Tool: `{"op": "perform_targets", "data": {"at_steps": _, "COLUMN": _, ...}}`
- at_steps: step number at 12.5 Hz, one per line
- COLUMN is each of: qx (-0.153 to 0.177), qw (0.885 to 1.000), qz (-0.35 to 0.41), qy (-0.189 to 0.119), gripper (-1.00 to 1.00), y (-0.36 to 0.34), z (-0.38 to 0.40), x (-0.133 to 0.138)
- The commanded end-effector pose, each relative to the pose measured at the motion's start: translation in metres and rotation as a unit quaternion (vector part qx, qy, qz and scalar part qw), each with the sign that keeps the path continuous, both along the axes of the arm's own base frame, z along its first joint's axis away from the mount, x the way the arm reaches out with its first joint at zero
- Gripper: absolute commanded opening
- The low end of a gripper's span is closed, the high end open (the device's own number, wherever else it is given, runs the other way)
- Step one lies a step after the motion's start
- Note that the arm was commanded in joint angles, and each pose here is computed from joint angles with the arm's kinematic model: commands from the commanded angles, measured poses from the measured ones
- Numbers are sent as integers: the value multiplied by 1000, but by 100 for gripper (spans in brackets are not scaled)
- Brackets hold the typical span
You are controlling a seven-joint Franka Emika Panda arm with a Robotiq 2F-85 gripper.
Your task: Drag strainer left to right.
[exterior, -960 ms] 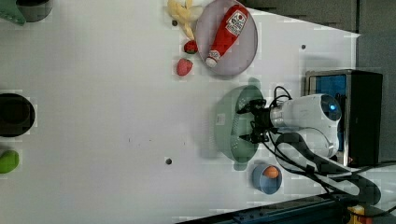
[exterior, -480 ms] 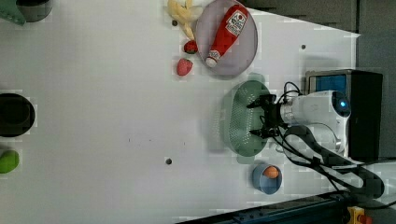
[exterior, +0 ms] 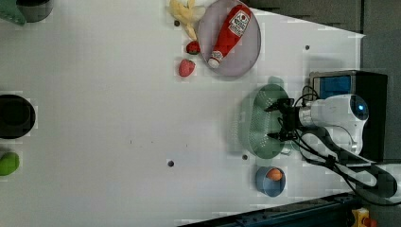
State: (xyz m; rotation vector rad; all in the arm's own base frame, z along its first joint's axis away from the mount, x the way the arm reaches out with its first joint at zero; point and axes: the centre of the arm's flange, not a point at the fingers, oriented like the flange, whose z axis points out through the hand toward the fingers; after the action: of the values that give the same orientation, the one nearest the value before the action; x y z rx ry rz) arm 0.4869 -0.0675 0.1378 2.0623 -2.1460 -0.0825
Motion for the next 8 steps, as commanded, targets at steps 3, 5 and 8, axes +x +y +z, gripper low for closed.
{"op": "perform_targets", "data": {"at_steps": 3, "qx": 8, "qw": 997, "qz": 71, "qy": -18, "gripper": 100, "y": -21, "z": 16, "x": 7}}
{"op": "perform_targets", "data": {"at_steps": 5, "qx": 18, "qw": 988, "qz": 150, "qy": -23, "gripper": 100, "y": -10, "z": 36, "x": 13}}
{"op": "perform_targets", "data": {"at_steps": 8, "qx": 16, "qw": 980, "qz": 194, "qy": -40, "gripper": 100, "y": 18, "z": 100, "x": 28}}
